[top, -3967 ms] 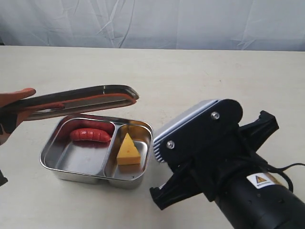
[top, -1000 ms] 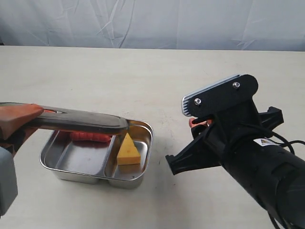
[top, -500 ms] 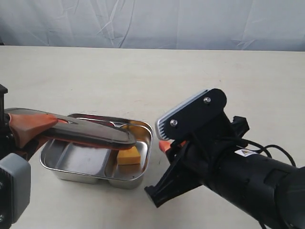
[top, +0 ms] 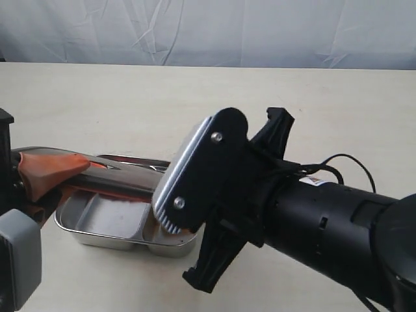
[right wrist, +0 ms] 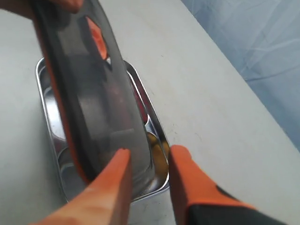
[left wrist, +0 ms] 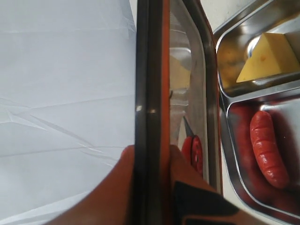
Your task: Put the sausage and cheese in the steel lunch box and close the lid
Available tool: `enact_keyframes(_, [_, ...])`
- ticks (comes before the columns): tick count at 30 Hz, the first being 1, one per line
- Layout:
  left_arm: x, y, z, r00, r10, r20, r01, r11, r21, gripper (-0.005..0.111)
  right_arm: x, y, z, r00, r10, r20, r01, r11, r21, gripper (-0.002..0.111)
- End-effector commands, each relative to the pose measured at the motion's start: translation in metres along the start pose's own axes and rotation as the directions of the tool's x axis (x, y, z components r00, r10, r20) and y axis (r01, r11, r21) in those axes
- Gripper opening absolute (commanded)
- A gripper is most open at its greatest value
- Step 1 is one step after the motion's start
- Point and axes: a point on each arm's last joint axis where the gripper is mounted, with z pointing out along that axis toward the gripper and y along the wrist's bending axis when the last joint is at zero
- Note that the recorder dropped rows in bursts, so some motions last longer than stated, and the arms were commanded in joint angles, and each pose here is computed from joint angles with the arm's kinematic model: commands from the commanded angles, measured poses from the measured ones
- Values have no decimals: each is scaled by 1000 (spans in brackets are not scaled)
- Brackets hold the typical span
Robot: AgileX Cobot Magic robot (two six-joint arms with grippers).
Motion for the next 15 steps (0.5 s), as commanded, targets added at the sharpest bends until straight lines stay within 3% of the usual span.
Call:
enact_keyframes(1, [-2,3,-1,1000,9,15,-8,1000,-14,0,-3,-1,-2,995,-103,18,103,995,-6,28])
enact_keyframes(8, [-1,5,-5,1000,5,9,-5,999,-38,0,-6,6,-1,992,-111,55,114,991,-67,49])
enact_keyframes(15, [0,5,-5,1000,-9,4,9,999,-35,0,-8,12,2,996,-64,54,70,990,-121,50])
